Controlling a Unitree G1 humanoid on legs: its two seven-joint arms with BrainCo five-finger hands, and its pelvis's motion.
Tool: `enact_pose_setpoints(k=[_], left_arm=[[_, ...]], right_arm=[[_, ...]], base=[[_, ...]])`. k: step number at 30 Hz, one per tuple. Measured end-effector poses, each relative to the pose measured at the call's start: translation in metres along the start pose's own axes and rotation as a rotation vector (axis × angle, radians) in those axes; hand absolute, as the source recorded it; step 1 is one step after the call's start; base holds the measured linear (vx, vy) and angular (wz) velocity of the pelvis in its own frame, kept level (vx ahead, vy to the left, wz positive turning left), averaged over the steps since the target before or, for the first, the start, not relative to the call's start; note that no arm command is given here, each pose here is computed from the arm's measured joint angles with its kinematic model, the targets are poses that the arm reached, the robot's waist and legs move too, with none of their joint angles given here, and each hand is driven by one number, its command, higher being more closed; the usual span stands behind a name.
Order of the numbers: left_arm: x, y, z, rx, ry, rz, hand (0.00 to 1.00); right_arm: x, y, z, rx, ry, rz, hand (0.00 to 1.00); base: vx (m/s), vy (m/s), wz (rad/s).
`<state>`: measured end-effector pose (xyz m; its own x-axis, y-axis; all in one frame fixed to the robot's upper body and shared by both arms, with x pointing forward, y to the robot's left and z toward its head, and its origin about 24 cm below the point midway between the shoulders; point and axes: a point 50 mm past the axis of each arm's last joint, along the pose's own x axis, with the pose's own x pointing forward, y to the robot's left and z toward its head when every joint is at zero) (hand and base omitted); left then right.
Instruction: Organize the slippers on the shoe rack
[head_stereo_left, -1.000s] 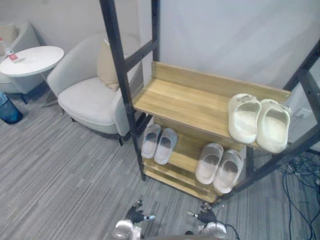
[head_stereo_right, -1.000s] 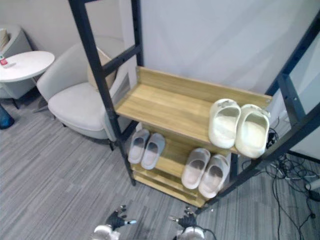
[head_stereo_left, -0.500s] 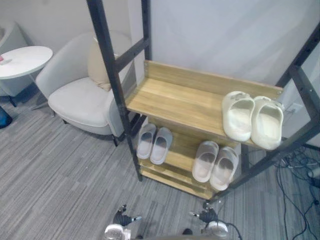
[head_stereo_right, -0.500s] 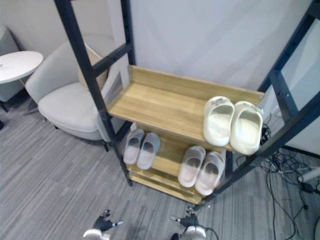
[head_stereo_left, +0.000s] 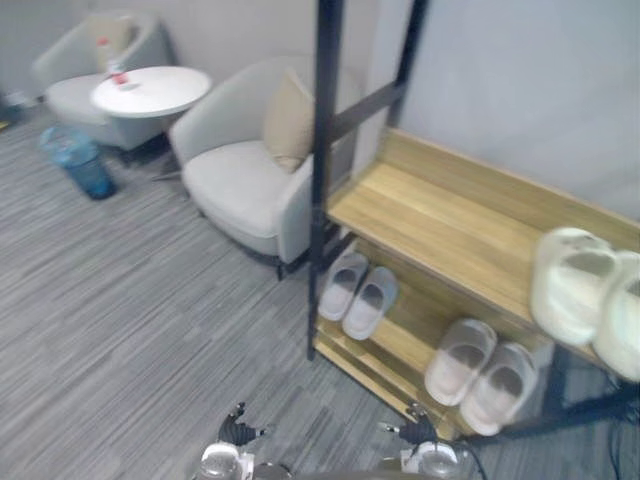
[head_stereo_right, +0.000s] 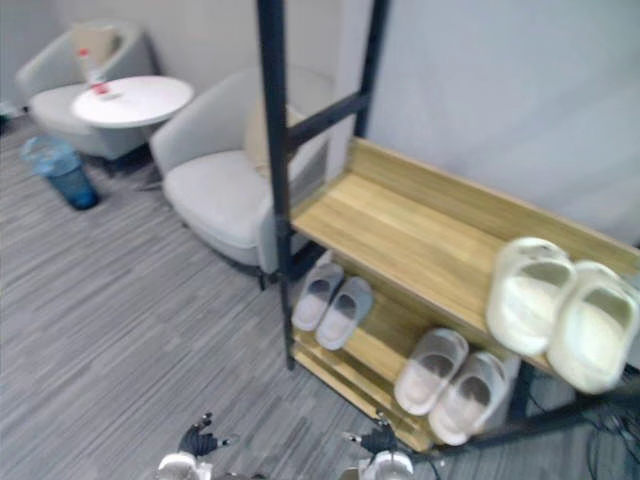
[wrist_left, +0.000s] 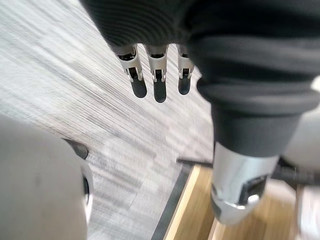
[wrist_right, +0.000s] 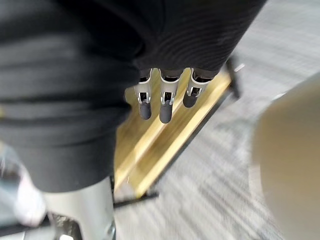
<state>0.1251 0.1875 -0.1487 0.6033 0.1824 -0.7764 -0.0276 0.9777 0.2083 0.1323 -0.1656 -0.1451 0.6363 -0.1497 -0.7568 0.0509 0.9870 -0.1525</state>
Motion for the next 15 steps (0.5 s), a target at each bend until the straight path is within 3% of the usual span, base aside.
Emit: enact_pose_setpoints(k=[7,15], left_arm=[[0.001,-0.010,0.012,-0.094,-0.037,-0.002,0.00],[0.001,-0.026,0.026,-0.123,-0.088,-0.040,0.00]], right_arm=[[0.000,0.000,0.000,-0.007,-0.004,0.040,0.00],[0.004,0.002,0.024,0.016,-0.090,0.024,0.00]], base=[[-0.08,-0.134,0.78],[-0.04,0.007,1.03]])
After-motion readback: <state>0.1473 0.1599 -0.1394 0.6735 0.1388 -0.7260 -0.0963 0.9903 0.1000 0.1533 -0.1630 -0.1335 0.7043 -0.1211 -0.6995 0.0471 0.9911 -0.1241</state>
